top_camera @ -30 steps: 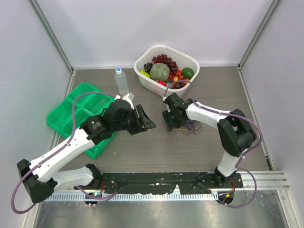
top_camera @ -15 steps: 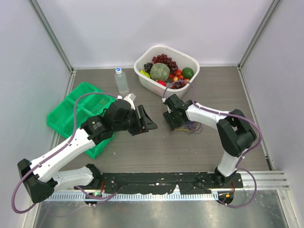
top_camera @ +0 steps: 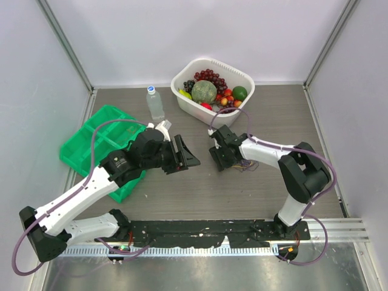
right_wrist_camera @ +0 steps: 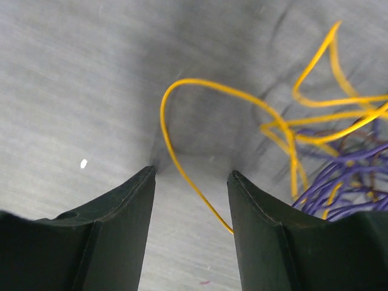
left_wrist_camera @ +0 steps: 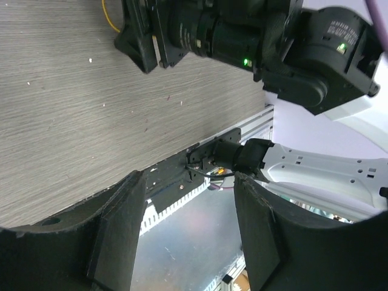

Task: Untangle the cables

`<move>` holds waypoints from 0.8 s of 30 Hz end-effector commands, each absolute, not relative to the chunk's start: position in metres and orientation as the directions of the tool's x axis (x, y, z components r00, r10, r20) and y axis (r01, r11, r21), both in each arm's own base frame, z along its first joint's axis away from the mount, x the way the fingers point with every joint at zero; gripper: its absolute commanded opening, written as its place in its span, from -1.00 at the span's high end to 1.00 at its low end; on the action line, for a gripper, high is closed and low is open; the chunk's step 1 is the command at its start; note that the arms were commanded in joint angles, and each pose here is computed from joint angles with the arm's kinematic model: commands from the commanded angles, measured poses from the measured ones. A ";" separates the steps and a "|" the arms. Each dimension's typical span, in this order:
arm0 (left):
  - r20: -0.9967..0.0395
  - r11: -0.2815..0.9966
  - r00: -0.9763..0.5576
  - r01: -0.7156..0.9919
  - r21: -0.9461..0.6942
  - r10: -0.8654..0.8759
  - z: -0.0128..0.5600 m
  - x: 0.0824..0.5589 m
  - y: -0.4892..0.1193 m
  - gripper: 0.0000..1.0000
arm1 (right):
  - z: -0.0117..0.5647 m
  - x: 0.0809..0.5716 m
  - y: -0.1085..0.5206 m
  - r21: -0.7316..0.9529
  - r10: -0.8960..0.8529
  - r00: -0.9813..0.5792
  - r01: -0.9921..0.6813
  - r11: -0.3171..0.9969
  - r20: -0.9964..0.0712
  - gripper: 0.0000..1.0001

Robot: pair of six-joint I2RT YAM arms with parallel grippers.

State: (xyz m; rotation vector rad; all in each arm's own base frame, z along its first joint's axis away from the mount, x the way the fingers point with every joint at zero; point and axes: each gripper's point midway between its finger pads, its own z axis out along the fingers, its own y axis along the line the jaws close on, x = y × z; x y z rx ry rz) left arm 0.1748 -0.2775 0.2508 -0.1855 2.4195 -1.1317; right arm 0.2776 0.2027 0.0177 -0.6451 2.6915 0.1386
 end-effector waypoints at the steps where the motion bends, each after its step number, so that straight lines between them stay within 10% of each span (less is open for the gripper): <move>1: -0.362 0.620 -0.877 0.098 -0.778 -0.315 0.266 0.170 -0.274 -0.27 | 0.027 0.247 0.217 0.105 -0.416 -0.820 -0.490 0.865 -0.392 -0.12; 14: -0.199 0.444 -0.853 -0.042 -0.895 -0.482 0.270 0.155 -0.260 -0.27 | 0.027 0.241 0.225 0.016 -0.405 -0.797 -0.460 0.888 -0.449 0.53; 24: -0.145 0.368 -0.819 -0.085 -0.926 -0.556 0.270 0.139 -0.234 -0.30 | 0.078 0.233 0.313 0.467 -0.181 -0.861 -0.421 0.778 -0.475 0.99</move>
